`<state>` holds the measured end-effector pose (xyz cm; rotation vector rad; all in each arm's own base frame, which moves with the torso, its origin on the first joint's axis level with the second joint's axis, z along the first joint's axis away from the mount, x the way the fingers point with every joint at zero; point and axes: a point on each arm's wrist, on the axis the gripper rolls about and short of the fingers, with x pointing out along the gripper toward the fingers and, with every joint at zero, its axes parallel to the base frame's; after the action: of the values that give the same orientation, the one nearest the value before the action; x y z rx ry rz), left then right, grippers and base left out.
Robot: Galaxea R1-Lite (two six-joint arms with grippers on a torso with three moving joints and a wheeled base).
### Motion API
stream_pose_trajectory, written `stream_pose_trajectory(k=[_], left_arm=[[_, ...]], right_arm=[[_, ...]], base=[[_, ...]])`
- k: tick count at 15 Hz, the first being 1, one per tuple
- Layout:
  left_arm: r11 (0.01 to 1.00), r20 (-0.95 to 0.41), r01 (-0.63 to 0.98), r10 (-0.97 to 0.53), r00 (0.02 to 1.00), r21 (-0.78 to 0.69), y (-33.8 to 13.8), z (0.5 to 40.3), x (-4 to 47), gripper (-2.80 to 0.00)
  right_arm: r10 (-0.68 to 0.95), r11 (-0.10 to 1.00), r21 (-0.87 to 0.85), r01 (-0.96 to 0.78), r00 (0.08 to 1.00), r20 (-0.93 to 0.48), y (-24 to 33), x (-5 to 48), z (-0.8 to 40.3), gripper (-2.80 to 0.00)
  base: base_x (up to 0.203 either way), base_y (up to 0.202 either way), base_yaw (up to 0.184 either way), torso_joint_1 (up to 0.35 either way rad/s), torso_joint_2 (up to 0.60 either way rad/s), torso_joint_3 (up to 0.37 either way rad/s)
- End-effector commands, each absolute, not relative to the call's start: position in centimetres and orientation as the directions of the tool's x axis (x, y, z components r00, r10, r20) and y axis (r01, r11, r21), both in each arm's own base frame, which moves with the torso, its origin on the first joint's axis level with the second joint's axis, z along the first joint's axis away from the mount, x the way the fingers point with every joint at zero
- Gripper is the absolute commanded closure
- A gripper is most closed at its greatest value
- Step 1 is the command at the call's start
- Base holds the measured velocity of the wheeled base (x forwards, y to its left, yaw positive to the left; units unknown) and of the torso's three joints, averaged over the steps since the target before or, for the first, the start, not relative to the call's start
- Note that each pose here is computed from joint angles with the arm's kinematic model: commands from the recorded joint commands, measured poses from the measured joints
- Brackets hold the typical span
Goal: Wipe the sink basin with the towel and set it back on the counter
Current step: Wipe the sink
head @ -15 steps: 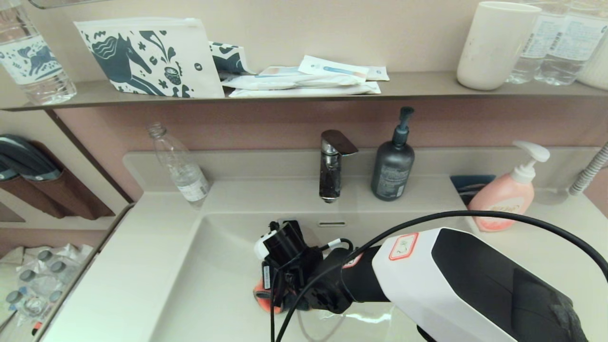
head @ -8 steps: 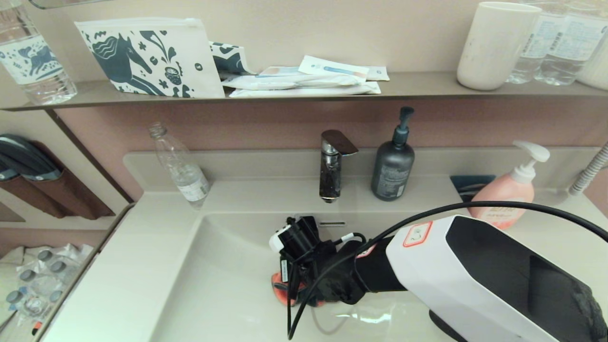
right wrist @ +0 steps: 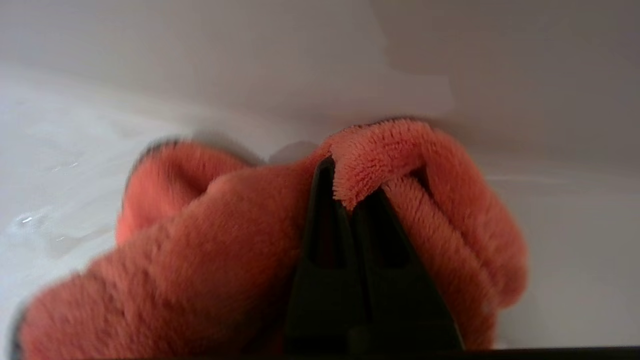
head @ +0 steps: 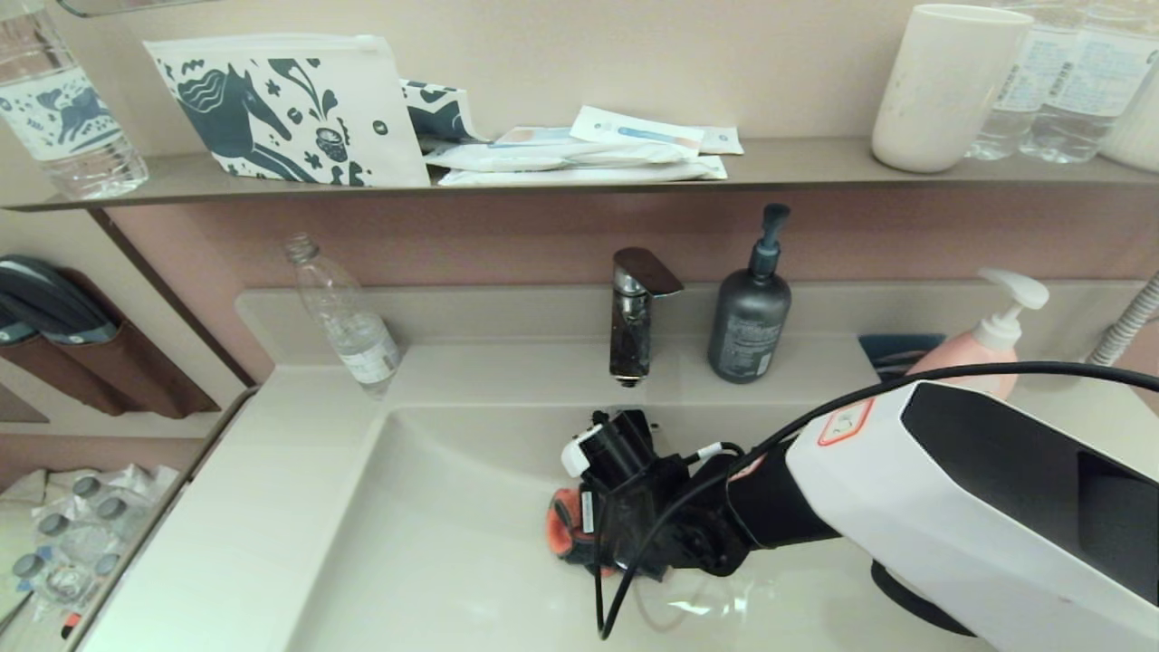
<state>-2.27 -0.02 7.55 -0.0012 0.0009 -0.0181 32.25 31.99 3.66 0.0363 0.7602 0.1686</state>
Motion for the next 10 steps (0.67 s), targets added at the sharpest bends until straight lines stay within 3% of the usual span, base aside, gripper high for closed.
stream_pose_trajectory(k=[1, 10], left_arm=[[1.000, 0.000, 0.017, -0.017, 1.000, -0.002, 0.0, 7.6, -2.3, 0.00], [1.000, 0.000, 0.017, -0.017, 1.000, -0.002, 0.0, 7.5, -2.3, 0.00]], right_arm=[[0.120, 0.992, 0.069, -0.101, 0.703, -0.701, 30.3, 32.4, 3.0, 0.00], [0.021, 1.000, 0.020, -0.009, 0.682, -0.731, 25.6, 32.5, 1.8, 0.00]], base=[[0.000, 0.000, 0.000, 0.000, 0.00, 0.000], [0.000, 0.000, 0.000, 0.000, 0.00, 0.000]])
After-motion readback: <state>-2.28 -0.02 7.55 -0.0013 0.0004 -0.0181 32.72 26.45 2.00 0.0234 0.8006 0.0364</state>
